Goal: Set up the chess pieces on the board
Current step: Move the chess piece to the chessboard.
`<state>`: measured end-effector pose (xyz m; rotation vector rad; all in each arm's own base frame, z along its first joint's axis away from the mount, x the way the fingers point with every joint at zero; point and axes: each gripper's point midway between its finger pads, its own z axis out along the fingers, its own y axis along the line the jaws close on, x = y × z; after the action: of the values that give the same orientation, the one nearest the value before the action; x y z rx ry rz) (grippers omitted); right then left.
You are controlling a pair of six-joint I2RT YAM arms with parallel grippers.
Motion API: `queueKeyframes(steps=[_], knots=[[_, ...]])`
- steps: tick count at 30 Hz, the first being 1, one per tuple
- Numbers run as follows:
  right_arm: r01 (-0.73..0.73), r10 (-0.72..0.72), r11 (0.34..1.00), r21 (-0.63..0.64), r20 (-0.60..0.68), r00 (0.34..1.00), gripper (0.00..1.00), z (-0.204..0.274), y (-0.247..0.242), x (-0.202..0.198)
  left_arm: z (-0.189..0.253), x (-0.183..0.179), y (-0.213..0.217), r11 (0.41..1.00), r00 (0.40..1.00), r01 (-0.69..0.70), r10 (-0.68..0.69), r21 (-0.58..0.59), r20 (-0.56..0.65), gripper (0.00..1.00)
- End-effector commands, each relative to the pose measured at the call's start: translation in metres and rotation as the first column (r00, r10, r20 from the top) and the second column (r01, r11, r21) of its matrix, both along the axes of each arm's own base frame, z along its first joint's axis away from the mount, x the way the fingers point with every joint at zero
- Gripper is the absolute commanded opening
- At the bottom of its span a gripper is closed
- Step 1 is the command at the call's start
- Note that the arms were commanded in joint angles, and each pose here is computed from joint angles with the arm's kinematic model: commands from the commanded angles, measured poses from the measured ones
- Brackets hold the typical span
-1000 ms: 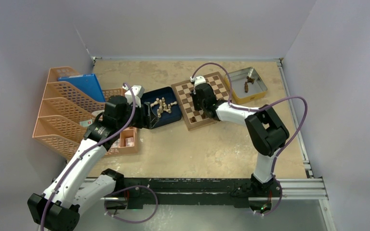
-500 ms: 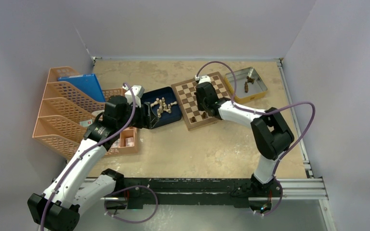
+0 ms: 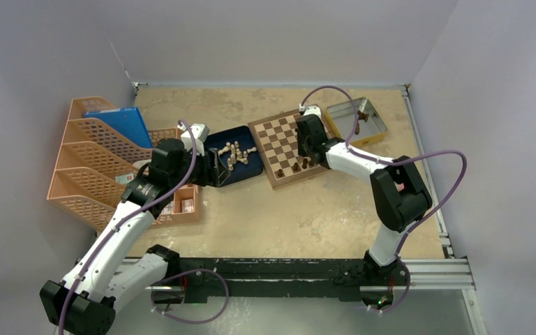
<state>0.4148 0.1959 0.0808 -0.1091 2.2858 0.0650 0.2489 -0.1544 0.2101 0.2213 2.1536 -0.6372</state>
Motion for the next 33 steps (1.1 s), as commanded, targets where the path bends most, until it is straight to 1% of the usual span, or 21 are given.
queueKeyframes(steps=[1, 8, 20, 33], knots=[[0.032, -0.033, 0.999, 0.026, 0.012, 0.999, 0.12, 0.013, -0.009, -0.002, 0.006, 0.002, -0.001, 1.000, 0.999, 0.018, -0.018, -0.003, 0.037, 0.61], [0.057, -0.057, 0.998, 0.001, -0.011, 0.998, 0.12, 0.010, -0.017, -0.007, 0.005, 0.002, -0.002, 1.000, 0.999, 0.019, -0.019, -0.004, 0.034, 0.61], [0.070, -0.070, 0.997, -0.012, -0.011, 0.997, 0.12, 0.013, -0.022, -0.010, 0.006, 0.002, -0.002, 1.000, 0.999, 0.021, -0.021, -0.008, 0.036, 0.61], [0.084, -0.086, 0.996, -0.032, -0.032, 0.996, 0.12, 0.001, -0.026, -0.009, 0.005, 0.002, -0.002, 1.000, 0.999, 0.022, -0.021, -0.008, 0.033, 0.61]])
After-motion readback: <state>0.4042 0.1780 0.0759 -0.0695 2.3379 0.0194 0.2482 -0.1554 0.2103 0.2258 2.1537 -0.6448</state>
